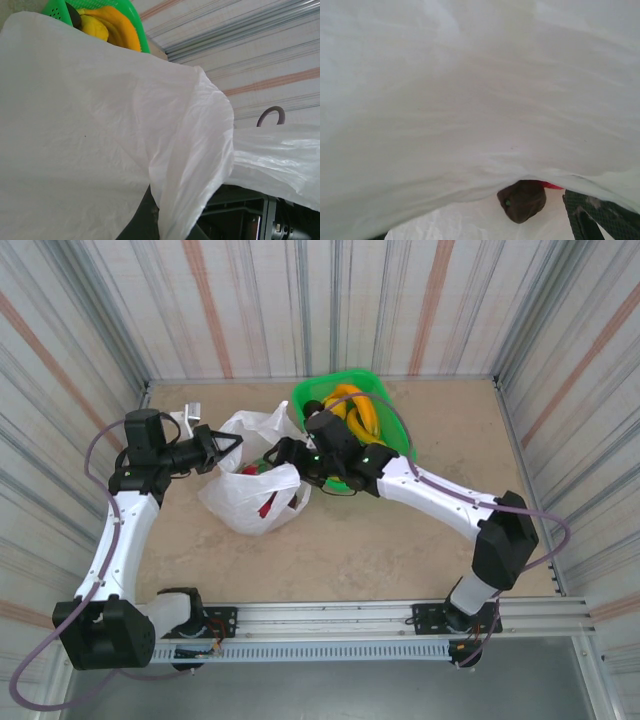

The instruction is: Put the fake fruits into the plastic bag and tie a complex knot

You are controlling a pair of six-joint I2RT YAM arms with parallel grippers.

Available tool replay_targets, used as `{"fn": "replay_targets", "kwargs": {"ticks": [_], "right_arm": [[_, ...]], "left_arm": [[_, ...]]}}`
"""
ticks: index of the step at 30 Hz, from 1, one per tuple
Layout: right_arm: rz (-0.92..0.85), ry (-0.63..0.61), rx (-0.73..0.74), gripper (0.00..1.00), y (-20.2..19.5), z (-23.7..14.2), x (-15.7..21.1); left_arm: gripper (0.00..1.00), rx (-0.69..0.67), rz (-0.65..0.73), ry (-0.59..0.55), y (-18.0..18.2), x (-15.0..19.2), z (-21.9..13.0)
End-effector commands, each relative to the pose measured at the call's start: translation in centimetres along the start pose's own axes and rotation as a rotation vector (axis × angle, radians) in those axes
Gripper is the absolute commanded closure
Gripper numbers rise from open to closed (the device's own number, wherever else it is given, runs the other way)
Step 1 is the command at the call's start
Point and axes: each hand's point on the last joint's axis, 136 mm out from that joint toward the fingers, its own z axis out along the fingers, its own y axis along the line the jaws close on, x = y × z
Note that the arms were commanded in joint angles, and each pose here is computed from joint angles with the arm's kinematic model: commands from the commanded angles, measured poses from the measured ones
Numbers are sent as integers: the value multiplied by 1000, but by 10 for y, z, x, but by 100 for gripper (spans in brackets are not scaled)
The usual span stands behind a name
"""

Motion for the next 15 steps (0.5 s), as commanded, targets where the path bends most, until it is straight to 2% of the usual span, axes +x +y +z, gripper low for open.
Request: {"fn": "replay_targets", "kwargs": {"ticks": [1,10,15], "right_arm": [[-87,-19,-23,10,5,-24,-8],[-140,-14,-45,13,-7,-60,-22],[-170,-57,15,16,-29,-88,-38]], "left_arm": [[100,5,20,-19,-6,-6,-3],[100,-7,16,-24,-4,-8,-3],[100,-11,17,-23,-4,-7,-4]]}}
